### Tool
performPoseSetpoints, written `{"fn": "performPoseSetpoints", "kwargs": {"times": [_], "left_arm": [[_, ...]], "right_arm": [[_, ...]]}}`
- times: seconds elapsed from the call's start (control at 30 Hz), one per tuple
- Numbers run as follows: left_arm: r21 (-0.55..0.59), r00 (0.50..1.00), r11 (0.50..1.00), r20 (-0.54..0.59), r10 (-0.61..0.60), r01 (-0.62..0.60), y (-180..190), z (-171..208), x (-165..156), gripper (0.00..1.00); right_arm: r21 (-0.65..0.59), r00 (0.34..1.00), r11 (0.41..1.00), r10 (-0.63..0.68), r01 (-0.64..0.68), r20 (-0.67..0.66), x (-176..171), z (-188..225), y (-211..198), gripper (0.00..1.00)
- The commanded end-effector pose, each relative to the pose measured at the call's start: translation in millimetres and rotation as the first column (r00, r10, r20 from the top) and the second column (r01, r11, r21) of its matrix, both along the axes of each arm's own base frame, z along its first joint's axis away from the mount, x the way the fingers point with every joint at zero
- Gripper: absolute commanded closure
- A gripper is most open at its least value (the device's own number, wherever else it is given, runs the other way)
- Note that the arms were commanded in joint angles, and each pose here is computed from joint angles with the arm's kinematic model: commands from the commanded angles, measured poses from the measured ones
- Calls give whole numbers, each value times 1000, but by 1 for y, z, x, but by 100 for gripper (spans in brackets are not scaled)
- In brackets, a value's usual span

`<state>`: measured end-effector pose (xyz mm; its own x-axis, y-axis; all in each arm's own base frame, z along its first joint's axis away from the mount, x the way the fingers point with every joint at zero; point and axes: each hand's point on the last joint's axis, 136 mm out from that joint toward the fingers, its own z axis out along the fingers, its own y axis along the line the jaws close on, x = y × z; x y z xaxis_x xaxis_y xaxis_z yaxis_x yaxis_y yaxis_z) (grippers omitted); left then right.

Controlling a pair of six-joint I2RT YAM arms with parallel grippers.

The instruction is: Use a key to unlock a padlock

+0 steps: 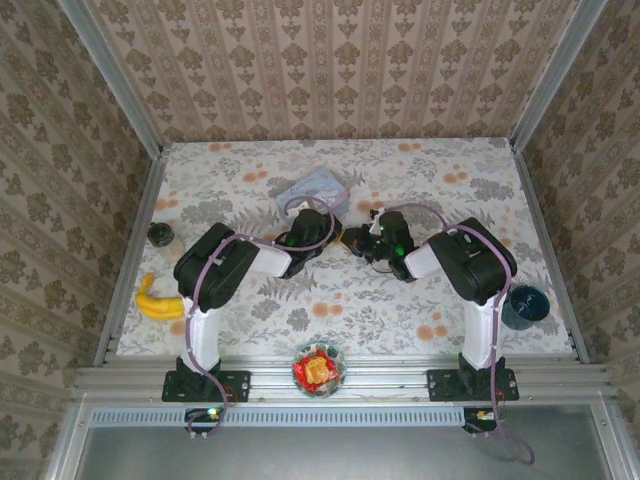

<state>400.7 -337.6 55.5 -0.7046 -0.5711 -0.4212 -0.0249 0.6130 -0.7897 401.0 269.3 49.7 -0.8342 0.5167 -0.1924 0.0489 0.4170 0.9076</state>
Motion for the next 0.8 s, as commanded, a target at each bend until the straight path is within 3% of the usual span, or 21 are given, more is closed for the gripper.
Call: {"fn": "performPoseSetpoints", "kwargs": {"times": [0.0,0.33,0.53,0.77], "left_arm": [[22,996,996,-13,-89,89,-11,-6,-21,100],[-10,973,973,-36,-230,230,-34,-2,-72,100],[-31,957,958,-52,-287,286,-44,7,-102,100],[-84,961,967,-119,-251,242,-36,-12,-112,100]], "right_arm": [[24,997,999,-28,26,77,13,20,3,100],[8,995,999,-41,40,90,-14,37,-12,94],[-135,997,991,-12,22,73,-45,35,-20,74],[-320,999,947,-5,17,38,-80,24,-43,58]]}}
